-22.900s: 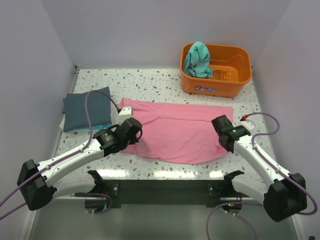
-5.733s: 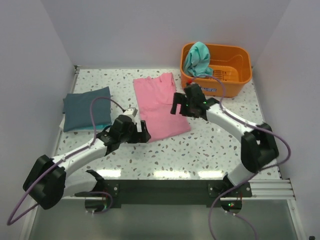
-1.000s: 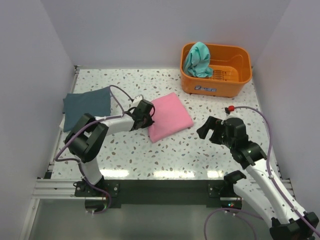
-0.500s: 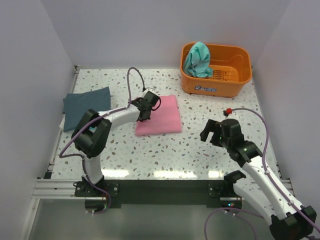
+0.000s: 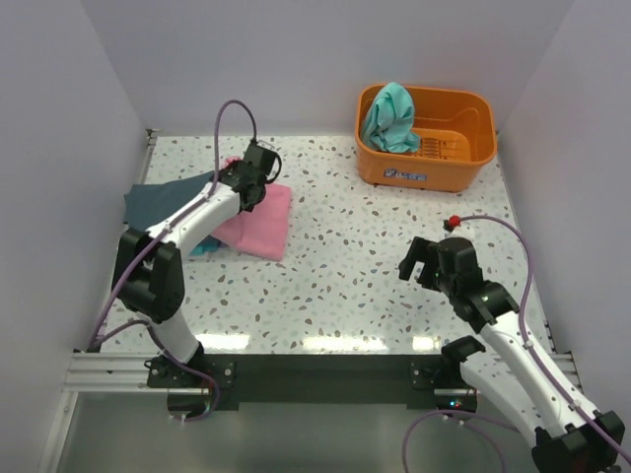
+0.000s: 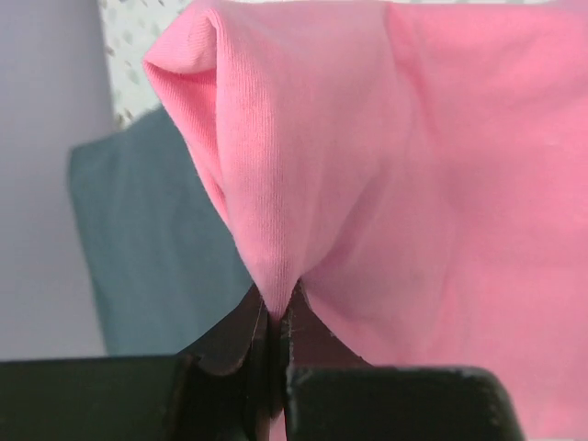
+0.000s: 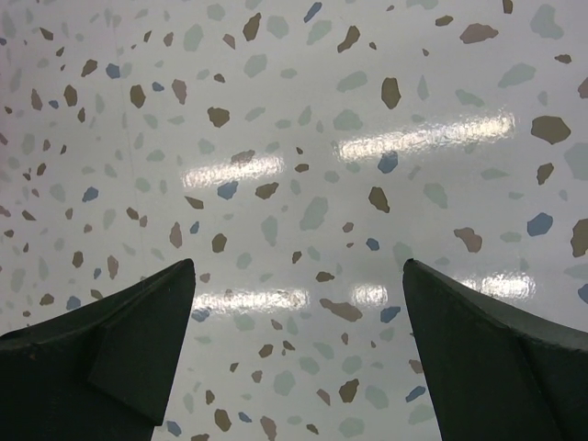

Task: Fold and stack the t-shirts
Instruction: Neatly place the folded tshirt to the corner

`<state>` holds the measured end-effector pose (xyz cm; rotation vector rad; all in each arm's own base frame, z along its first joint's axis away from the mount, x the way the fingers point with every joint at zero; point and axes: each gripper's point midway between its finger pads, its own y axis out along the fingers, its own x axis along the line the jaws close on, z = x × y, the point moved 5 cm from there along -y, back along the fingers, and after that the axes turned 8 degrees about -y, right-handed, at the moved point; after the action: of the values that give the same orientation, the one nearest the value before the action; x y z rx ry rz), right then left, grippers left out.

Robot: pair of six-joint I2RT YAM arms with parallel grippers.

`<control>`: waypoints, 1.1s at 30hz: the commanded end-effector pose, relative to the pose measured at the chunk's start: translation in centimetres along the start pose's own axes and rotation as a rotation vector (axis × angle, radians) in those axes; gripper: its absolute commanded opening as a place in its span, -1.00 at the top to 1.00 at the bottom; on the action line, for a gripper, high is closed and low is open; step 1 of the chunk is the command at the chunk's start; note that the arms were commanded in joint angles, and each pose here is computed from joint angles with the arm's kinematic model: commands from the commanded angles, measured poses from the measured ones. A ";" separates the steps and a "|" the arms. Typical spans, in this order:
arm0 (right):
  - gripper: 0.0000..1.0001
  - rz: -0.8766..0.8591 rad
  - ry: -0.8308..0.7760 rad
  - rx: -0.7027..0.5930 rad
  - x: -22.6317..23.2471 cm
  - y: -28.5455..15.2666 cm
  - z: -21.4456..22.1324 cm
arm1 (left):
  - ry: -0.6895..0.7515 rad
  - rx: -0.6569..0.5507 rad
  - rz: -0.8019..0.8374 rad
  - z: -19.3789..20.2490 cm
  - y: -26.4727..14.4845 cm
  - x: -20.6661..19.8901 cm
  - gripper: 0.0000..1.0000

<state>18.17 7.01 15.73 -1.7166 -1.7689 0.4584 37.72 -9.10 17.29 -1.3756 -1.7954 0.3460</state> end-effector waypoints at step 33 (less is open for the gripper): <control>-0.97 0.125 0.003 0.039 -0.8 1.8 -0.2 | -0.272 -0.215 -0.277 -4.6 -5.7 20.2 1.00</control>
<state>18.88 6.29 13.75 -1.7781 -1.6510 0.5728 36.23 3.58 31.25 -1.3291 -2.1022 0.2709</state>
